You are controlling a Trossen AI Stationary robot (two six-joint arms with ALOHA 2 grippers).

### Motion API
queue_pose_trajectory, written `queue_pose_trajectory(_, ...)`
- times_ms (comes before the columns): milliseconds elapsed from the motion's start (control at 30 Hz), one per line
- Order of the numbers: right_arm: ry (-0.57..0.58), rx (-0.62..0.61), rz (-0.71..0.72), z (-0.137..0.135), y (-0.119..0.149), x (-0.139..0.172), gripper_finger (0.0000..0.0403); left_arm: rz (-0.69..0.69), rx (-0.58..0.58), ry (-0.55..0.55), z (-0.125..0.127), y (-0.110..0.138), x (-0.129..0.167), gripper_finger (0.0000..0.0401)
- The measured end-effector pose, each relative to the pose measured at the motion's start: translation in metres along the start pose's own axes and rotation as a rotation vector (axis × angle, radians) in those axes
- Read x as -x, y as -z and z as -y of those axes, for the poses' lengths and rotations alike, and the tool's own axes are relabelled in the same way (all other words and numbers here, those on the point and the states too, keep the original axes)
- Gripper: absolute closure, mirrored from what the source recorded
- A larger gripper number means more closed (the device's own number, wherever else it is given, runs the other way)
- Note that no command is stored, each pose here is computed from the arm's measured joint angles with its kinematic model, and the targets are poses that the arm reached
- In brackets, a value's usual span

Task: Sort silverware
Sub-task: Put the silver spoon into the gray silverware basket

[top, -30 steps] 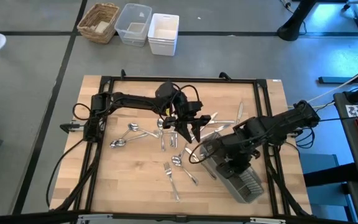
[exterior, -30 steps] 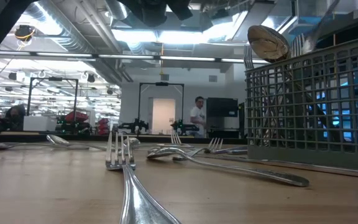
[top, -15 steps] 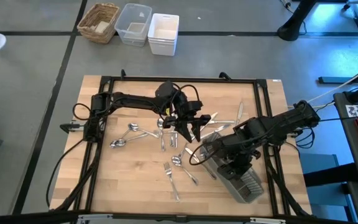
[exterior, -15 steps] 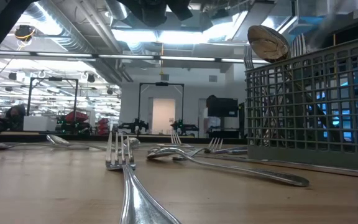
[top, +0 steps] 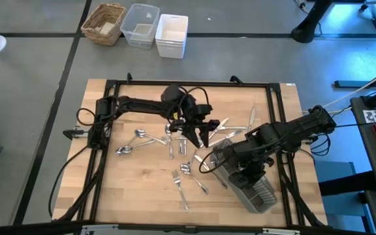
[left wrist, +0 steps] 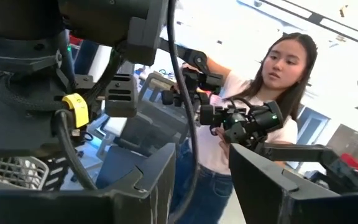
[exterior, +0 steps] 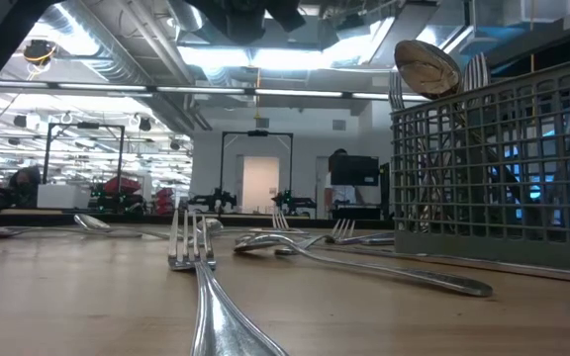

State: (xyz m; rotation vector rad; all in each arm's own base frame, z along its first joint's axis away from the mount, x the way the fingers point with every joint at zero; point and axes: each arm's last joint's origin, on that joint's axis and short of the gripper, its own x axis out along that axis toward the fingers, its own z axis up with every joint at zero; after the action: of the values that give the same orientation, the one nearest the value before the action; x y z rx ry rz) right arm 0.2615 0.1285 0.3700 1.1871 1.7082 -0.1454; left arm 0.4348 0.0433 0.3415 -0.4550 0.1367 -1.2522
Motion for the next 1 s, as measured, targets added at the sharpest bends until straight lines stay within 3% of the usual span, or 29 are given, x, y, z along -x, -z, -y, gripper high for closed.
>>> queue_pose_trajectory(167, -0.042, 0.133, 0.071, -0.005, 0.011, 0.019, 0.033, 0.009, -0.01, -0.014, 0.002, -0.004, 0.012, 0.0263)
queue_pose_trajectory(400, -0.013, 0.312, 0.359, 0.004, 0.041, 0.068, 0.0331, 0.04, -0.002, -0.08, 0.003, -0.013, 0.043, 0.0282)
queue_pose_trajectory(800, -0.002, 0.604, 0.879, 0.071, 0.091, 0.137, 0.0331, 0.208, 0.052, -0.282, 0.006, -0.028, 0.132, 0.0335)
queue_pose_trajectory(1000, 0.042, 0.586, 1.184, 0.108, 0.109, 0.164, 0.0331, 0.253, 0.118, -0.339, 0.009, -0.031, 0.157, 0.0389)
